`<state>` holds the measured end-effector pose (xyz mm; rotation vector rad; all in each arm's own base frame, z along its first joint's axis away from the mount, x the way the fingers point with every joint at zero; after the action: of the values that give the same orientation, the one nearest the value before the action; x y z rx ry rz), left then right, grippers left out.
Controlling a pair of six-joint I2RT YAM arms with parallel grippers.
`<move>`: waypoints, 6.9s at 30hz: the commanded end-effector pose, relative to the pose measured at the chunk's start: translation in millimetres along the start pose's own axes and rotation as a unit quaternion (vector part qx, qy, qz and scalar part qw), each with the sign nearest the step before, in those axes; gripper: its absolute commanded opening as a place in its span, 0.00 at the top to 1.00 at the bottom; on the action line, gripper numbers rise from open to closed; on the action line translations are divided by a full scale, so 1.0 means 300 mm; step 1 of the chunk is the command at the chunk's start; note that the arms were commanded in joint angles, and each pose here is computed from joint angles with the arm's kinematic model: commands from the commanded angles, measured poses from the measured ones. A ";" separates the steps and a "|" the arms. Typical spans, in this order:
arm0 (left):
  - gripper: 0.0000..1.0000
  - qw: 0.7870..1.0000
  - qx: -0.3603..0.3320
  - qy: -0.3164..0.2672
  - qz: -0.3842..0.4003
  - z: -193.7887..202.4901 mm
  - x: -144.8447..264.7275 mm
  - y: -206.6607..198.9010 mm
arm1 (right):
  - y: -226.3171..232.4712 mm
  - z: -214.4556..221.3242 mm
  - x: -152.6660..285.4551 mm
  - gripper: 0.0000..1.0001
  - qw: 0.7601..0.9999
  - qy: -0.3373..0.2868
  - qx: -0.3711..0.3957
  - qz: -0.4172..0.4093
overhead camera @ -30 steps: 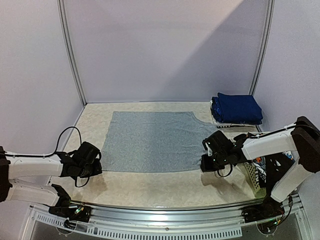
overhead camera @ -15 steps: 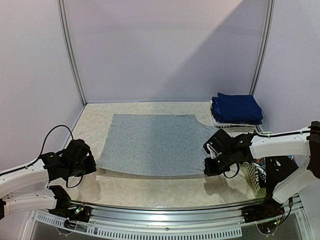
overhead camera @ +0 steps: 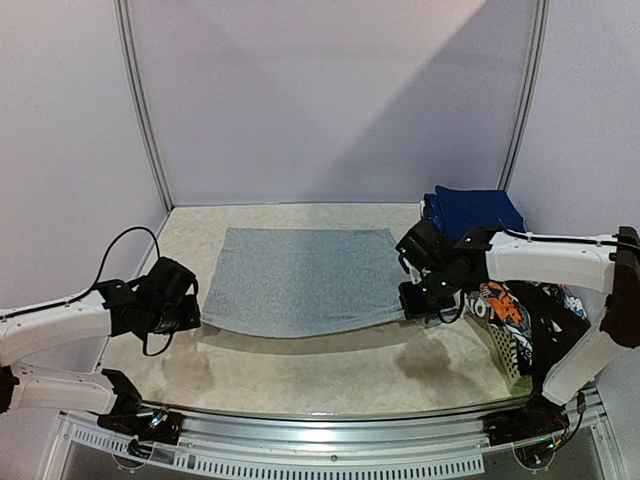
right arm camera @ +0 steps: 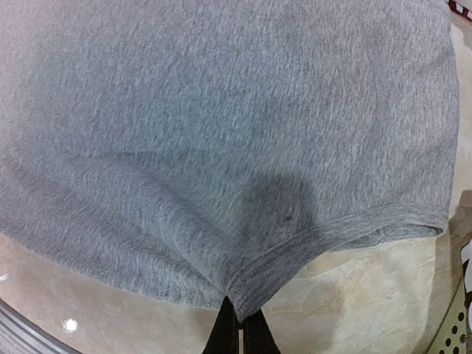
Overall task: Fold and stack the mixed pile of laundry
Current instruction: Fold the flattened tank top at the center of the board, then pick up the flattened tank top from the center of the board, then smooth out the 1/3-folded tank top at the center of the board, then move the 1/3-folded tank top to the center of the board.
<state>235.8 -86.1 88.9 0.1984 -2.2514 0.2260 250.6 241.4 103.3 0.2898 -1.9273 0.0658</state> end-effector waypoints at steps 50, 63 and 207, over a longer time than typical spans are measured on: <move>0.87 0.995 -0.023 0.024 -0.094 -0.284 -0.384 -0.044 | -0.163 -0.341 -0.296 0.82 0.991 0.024 -0.003 0.132; 0.34 0.995 -0.038 -0.015 -0.092 -0.284 -0.232 -0.039 | -0.051 -0.391 -0.136 0.60 0.999 -0.040 0.008 0.026; 0.45 0.994 -0.056 0.088 0.045 -0.487 -0.653 -0.119 | -0.250 -0.661 -0.558 0.60 0.993 0.008 -0.050 -0.108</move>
<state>471.3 -78.5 37.3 0.0323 -2.1241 0.1638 506.3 234.9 30.7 0.4087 -1.9142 -0.1588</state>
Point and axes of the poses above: each gripper's point midway between its finger pads, its own x axis back along the fingers, its own y axis along the line the jaws close on, z = x × y, the point moved 1 cm from there along x, back along the fingers
